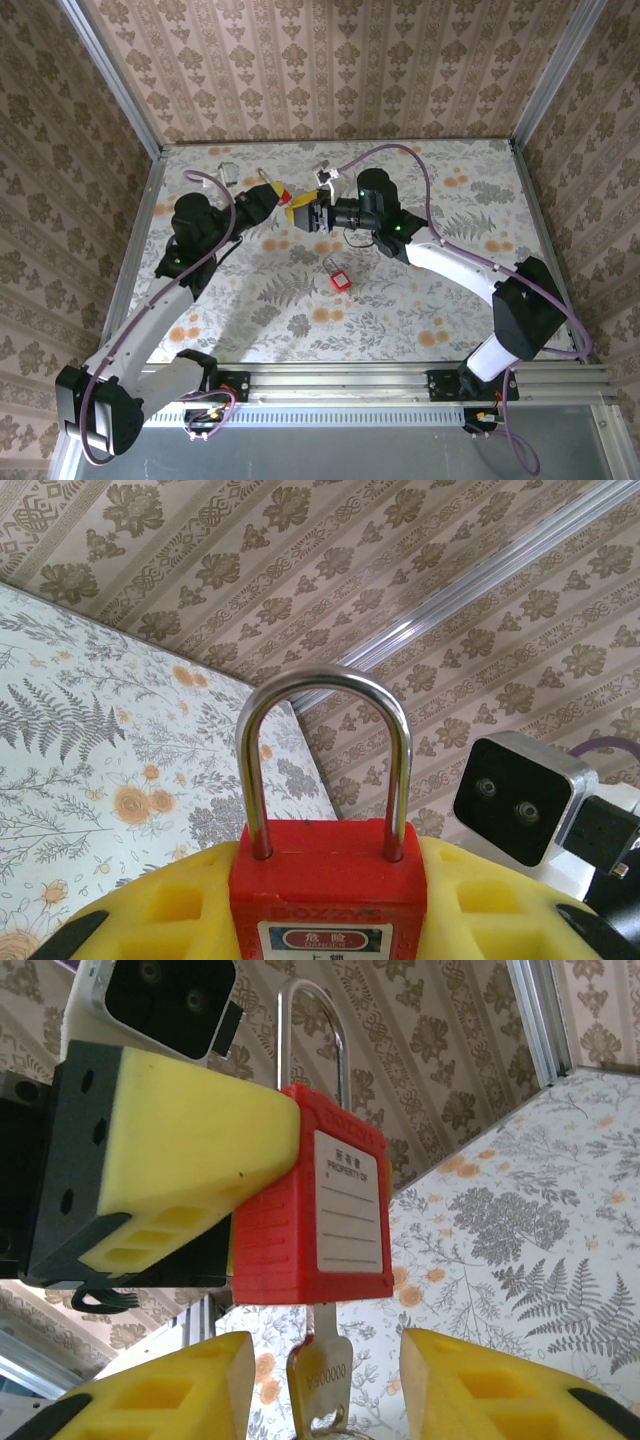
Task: Unlock with the key
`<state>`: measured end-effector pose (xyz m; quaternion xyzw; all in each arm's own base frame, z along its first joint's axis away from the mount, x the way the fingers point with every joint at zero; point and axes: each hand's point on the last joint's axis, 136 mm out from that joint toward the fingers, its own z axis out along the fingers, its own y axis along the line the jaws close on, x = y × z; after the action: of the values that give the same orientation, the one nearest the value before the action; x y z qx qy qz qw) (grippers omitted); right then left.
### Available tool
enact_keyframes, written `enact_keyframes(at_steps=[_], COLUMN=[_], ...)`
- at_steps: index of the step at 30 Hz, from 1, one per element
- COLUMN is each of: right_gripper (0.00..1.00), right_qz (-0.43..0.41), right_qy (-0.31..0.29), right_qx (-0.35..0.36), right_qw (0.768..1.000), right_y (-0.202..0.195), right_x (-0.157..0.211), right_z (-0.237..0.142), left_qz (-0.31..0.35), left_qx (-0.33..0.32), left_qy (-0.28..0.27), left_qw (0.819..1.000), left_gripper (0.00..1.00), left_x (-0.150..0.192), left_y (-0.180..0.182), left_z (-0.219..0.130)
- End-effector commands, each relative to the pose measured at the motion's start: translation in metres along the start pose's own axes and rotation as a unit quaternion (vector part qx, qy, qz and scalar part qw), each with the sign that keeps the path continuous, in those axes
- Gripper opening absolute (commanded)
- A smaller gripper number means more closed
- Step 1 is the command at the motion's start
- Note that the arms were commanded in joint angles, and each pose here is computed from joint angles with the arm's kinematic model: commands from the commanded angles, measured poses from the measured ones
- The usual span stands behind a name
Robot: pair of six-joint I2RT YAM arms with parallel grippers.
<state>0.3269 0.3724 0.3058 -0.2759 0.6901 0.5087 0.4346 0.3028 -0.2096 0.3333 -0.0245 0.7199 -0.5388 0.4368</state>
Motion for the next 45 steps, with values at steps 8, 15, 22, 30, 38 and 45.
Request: enact_keyframes(at_steps=[8,15,22,30,38,45], right_gripper=[0.24,0.08,0.00,0.00,0.17,0.27], right_qz=[0.004,0.028,0.059,0.049,0.036,0.006], right_qy=[0.000,-0.007,-0.015,0.016,0.039,0.061], right_qx=[-0.019,-0.036,-0.053,-0.028,-0.011,0.029], right_qw=[1.000,0.999,0.997,0.998,0.999,0.998], right_y=[0.003,0.005,0.005,-0.001,-0.002,-0.011], right_x=[-0.009,-0.011,-0.015,-0.002,0.009,0.015], right_z=[0.006,0.002,-0.001,-0.002,-0.005,-0.011], left_qz=[0.019,0.023,0.031,0.028,0.033,0.052], left_qx=[0.014,0.023,0.030,0.012,0.000,-0.037], left_qy=[-0.005,-0.012,-0.022,-0.009,-0.005,0.025], left_qw=[1.000,0.999,0.999,0.999,0.999,0.998], left_gripper=[0.00,0.00,0.00,0.00,0.00,0.00], left_x=[-0.002,-0.005,-0.009,-0.007,-0.007,0.001], left_y=[-0.008,-0.010,-0.014,-0.011,-0.009,-0.007], left_z=[-0.001,0.001,-0.001,0.001,0.003,0.009])
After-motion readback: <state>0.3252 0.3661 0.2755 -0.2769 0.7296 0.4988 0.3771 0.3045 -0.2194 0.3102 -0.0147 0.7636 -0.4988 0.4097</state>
